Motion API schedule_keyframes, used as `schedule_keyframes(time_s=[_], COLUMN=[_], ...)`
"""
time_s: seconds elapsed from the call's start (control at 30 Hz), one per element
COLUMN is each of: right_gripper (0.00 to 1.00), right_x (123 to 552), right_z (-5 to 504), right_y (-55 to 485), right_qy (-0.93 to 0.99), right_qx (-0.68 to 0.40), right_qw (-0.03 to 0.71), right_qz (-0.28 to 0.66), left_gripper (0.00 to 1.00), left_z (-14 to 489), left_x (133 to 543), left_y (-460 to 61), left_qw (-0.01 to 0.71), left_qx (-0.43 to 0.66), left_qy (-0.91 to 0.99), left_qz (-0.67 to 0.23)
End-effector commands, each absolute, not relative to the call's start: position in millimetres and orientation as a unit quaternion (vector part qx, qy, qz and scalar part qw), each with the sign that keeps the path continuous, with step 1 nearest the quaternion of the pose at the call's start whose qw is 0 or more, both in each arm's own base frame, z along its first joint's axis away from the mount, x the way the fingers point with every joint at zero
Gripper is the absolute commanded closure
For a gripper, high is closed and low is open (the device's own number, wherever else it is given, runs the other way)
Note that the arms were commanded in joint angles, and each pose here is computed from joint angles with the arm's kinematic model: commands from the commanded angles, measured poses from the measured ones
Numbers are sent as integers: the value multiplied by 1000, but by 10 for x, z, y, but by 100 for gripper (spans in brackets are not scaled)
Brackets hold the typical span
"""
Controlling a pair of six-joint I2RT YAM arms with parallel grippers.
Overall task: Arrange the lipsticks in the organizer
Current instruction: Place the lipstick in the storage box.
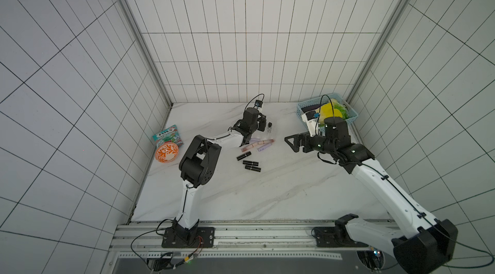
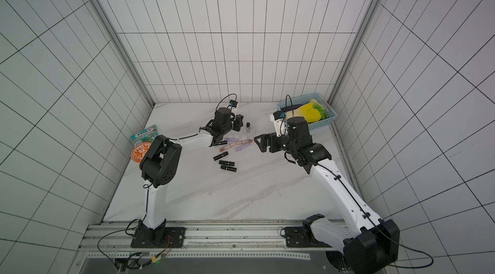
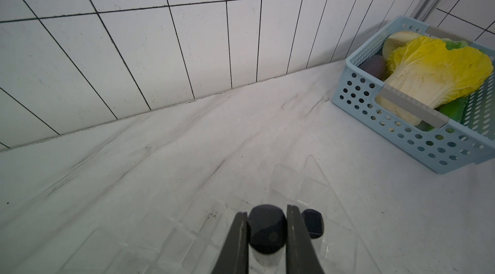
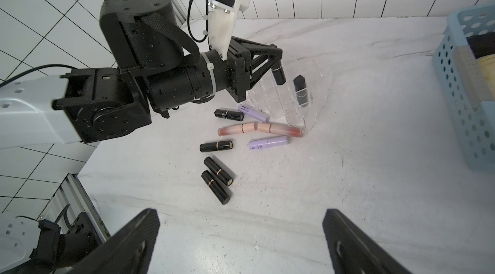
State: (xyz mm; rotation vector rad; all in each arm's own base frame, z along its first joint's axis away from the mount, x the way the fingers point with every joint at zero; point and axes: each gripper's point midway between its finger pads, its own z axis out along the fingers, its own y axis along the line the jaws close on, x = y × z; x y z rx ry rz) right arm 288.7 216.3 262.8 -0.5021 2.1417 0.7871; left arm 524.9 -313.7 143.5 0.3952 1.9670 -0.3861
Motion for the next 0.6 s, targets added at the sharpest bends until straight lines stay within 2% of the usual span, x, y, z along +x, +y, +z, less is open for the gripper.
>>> schedule_keyframes(time_s=[0.0,0.3,0.4,0.57], right_gripper=[1,1,1,0], right_x=[2872,2867,2868,2875], right_z=[2627,2631,2627,2627], right_y=[2159,2168,2172,2180], right_qy=[839,838,838,840], right_qx=[-199,-201,-202,-205], right_qw=[396,394,393,389], right_qz=[317,319,319,319], left_gripper=[83,76,66,42], left_z=[1310,1283,1303,1483], left_x=[5252,5218,5199,5132], left_y=[-3148,-3177,-3200,-3201], left_qw=[515,513,515,528], left_qx=[165,171,174,174], left_qy=[826,826,824,814], left_qz=[-156,-159,-160,-167])
